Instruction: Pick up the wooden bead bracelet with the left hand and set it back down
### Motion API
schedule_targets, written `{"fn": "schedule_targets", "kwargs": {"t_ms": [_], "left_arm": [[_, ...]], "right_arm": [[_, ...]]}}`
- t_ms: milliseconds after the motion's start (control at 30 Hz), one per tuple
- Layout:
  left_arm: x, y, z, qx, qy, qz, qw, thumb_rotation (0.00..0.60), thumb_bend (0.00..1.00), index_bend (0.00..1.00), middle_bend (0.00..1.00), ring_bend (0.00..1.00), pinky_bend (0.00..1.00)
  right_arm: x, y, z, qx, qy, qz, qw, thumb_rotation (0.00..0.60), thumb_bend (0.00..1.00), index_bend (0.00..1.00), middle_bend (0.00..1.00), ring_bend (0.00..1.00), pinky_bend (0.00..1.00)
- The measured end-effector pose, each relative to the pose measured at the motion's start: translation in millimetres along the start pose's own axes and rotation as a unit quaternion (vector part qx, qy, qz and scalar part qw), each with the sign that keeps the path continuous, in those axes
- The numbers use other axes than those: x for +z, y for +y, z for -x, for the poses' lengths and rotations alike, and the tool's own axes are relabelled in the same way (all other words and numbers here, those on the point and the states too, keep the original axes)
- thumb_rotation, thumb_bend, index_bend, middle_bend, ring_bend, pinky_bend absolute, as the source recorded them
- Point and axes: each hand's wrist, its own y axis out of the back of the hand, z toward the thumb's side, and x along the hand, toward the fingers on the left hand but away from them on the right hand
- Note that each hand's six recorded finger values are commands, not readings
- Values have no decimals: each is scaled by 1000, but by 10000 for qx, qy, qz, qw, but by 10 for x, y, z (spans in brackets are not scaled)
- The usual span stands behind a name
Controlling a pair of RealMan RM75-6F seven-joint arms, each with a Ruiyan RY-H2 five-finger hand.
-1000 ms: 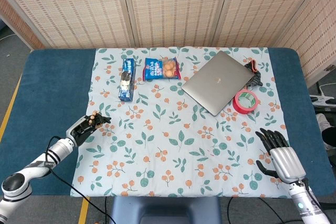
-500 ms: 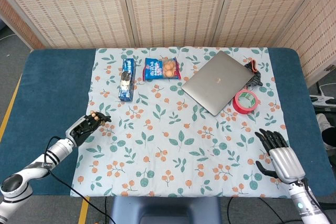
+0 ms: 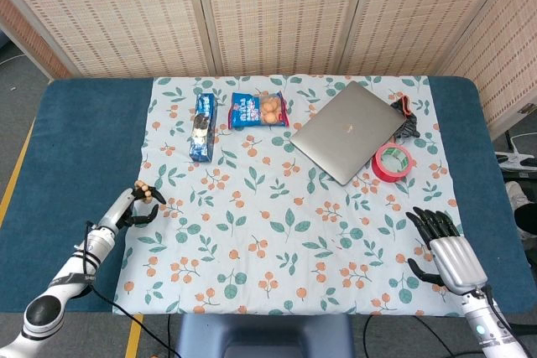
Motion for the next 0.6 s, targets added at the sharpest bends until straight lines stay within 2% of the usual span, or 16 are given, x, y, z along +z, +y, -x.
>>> {"fn": "schedule_targets", "kwargs": {"t_ms": [167, 300, 367, 433, 600], "left_arm": [[-46, -60, 20, 93, 71, -716, 9974, 600, 532, 424, 380, 88, 31], [-77, -129, 31, 138, 113, -1302, 9913, 600, 532, 356, 364, 97, 45], [-88, -187, 38, 145, 116, -1595, 9870, 600, 533, 318, 344, 101, 89], [-99, -255, 47, 110, 103, -1787, 9838, 600, 533, 302, 329, 103, 122], [-118, -393, 71, 87, -6, -2137, 9769, 600, 525, 269, 299, 102, 125]], "right_arm": [[0, -7, 2, 23, 3, 6, 10000, 518, 314, 0, 0, 0, 0], [-2, -8, 5, 24, -2, 4, 10000, 517, 313, 0, 0, 0, 0], [-2, -9, 6, 28, -3, 3, 10000, 517, 313, 0, 0, 0, 0], [-1, -10, 5, 30, -1, 4, 10000, 517, 314, 0, 0, 0, 0], [-7, 0, 2, 17, -10, 11, 10000, 517, 314, 0, 0, 0, 0]]}}
